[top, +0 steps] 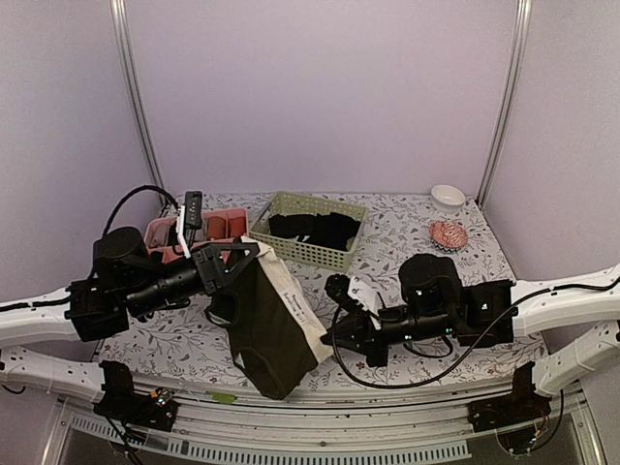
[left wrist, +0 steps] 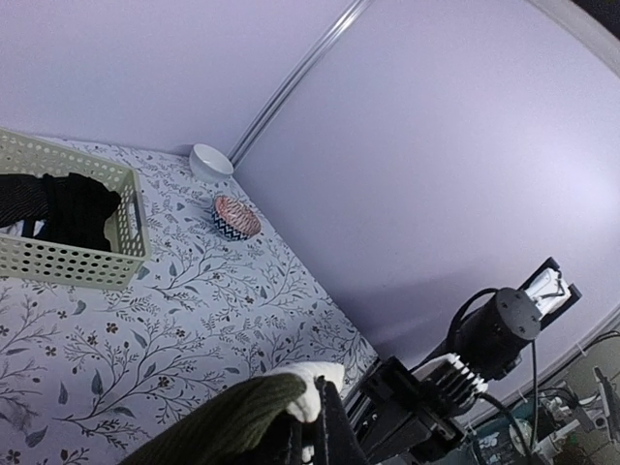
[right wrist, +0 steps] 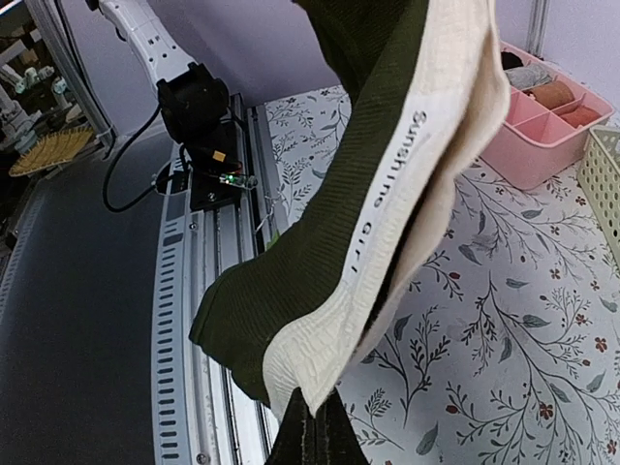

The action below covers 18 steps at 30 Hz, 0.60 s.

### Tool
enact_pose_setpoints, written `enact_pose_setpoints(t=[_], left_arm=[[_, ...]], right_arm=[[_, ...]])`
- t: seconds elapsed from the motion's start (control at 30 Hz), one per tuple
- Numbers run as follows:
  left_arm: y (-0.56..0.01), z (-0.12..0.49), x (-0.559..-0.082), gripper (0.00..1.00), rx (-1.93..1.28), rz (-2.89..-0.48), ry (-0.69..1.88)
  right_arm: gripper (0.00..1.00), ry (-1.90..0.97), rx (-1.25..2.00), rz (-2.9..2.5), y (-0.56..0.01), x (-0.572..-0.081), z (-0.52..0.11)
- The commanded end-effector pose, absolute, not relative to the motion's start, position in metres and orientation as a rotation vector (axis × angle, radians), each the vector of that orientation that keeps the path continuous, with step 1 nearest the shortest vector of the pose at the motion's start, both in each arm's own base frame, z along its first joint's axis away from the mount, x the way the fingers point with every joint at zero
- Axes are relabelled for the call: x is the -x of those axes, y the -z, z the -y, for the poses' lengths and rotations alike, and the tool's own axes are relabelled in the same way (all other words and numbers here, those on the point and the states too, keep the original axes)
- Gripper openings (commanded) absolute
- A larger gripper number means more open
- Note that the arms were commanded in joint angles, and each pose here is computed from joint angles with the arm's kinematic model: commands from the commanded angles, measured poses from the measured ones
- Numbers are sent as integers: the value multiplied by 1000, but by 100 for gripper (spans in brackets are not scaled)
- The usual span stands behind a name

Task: Roll the underwear
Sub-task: Flatten out the underwear at the center of the board.

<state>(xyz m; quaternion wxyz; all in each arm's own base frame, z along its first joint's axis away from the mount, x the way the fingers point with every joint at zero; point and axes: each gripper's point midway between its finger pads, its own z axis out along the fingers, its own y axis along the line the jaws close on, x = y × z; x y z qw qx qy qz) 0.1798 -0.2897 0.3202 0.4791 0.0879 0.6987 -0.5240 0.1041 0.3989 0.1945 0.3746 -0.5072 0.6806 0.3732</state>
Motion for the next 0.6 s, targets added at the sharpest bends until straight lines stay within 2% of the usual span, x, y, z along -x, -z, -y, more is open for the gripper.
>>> enact_pose_setpoints(t=[0.0,0.1,0.2,0.23,0.27,0.3,0.33,0.37,0.47,0.57], left_arm=[[-303,299,-216,0,-187,-1817,1119],[-268,323,-262,0,-207,-1938,1042],[-253,354,-307,26,-279,-1991,1037],[-238,362,-324,48,-320,-2037,1003],[-228,369,-341,70,-336,-2083,957],[-218,371,-355,79,-345,-2134,891],[-212,373,-365,83,-369,-2162,837],[-211,372,-373,94,-375,-2170,776],[-224,359,-376,96,-367,-2118,723],[-235,345,-352,96,-406,-2040,777]], right_arm=[[0,-1045,1132,-1918,-187,-133,-372],[0,-1035,951,-2131,-147,-172,-338],[0,-1007,745,-2331,-107,-206,-308],[9,-978,685,-2379,-97,-217,-301],[30,-936,617,-2428,-88,-228,-293],[41,-887,549,-2472,-78,-240,-283],[48,-859,473,-2487,-77,-251,-273],[53,-833,409,-2481,-81,-262,-264],[55,-747,279,-2418,-98,-284,-240],[54,-760,334,-2362,-112,-288,-245]])
